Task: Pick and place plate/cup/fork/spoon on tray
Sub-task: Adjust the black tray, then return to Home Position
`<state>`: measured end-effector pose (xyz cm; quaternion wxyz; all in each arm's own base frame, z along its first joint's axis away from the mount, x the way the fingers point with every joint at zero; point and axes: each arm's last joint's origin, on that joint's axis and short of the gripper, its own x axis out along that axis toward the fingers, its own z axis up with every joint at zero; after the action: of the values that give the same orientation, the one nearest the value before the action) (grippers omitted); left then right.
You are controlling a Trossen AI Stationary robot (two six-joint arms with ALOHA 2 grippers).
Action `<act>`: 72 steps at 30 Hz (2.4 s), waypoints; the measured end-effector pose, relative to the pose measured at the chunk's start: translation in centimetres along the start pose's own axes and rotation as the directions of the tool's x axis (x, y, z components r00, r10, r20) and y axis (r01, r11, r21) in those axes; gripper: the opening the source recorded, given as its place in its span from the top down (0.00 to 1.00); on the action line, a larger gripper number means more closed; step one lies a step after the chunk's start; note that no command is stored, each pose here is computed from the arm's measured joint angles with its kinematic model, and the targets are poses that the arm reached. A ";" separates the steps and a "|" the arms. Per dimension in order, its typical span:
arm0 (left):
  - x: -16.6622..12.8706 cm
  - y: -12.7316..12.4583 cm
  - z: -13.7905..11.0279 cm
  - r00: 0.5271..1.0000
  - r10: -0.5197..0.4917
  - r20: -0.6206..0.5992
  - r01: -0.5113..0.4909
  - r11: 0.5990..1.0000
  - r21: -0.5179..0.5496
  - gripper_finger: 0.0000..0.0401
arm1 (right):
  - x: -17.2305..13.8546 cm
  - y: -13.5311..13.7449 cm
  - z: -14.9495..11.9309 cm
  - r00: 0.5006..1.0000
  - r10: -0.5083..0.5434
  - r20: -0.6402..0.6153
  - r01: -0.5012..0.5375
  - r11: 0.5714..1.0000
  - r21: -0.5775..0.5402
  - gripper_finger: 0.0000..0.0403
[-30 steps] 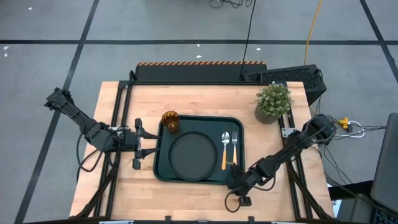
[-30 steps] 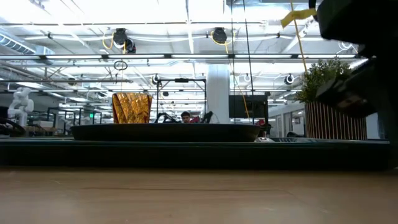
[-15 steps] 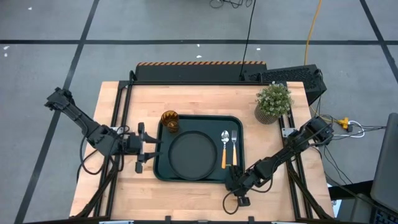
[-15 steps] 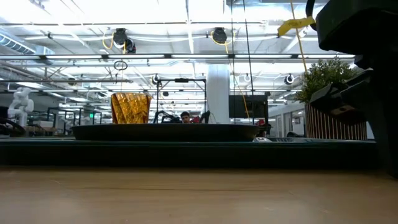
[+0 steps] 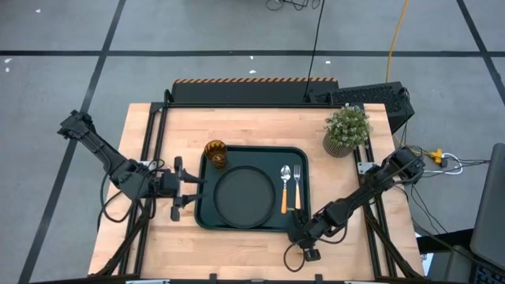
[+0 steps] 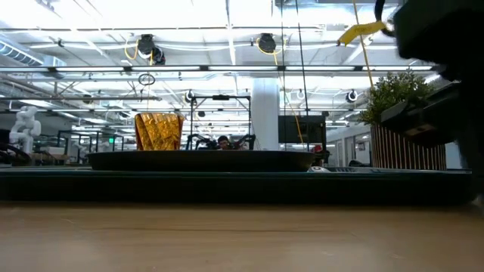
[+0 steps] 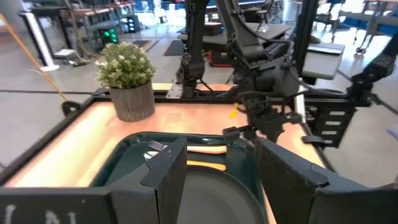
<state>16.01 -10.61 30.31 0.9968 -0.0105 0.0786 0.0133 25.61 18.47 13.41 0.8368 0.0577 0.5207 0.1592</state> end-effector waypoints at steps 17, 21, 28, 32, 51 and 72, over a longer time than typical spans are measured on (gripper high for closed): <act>-2.1 1.3 -2.4 0.972 0.040 0.232 -0.063 0.994 0.093 0.52 | -18.1 -1.6 -1.1 0.868 -0.167 0.468 0.224 0.972 -0.070 0.79; -3.2 2.9 -4.6 0.968 0.077 0.241 -0.088 0.995 0.038 0.52 | -18.9 -3.9 -4.3 0.810 -0.189 0.555 0.247 0.968 -0.032 0.79; -4.3 5.4 -7.8 0.927 0.271 0.260 -0.267 0.962 -0.052 0.52 | -16.2 -8.1 -9.5 0.696 -0.155 0.701 0.188 0.982 0.031 0.79; -4.2 6.3 -8.9 0.879 0.423 0.221 -0.421 0.905 -0.062 0.52 | -14.6 -9.6 -11.2 0.651 -0.112 0.751 0.136 0.990 0.031 0.79; -2.5 7.5 -10.2 0.983 0.131 0.128 -0.131 0.991 -0.007 0.52 | -13.2 -12.5 -12.3 0.557 -0.079 0.827 0.124 0.992 0.011 0.79; -1.7 10.0 -13.4 0.961 0.213 0.177 -0.209 0.977 -0.045 0.61 | -12.9 -13.3 -12.6 0.600 -0.110 0.792 0.129 0.991 0.040 0.79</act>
<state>12.00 -1.00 17.12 0.9925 -0.0138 -0.0115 0.1213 11.84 0.82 15.24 0.9899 0.0784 0.0978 0.0663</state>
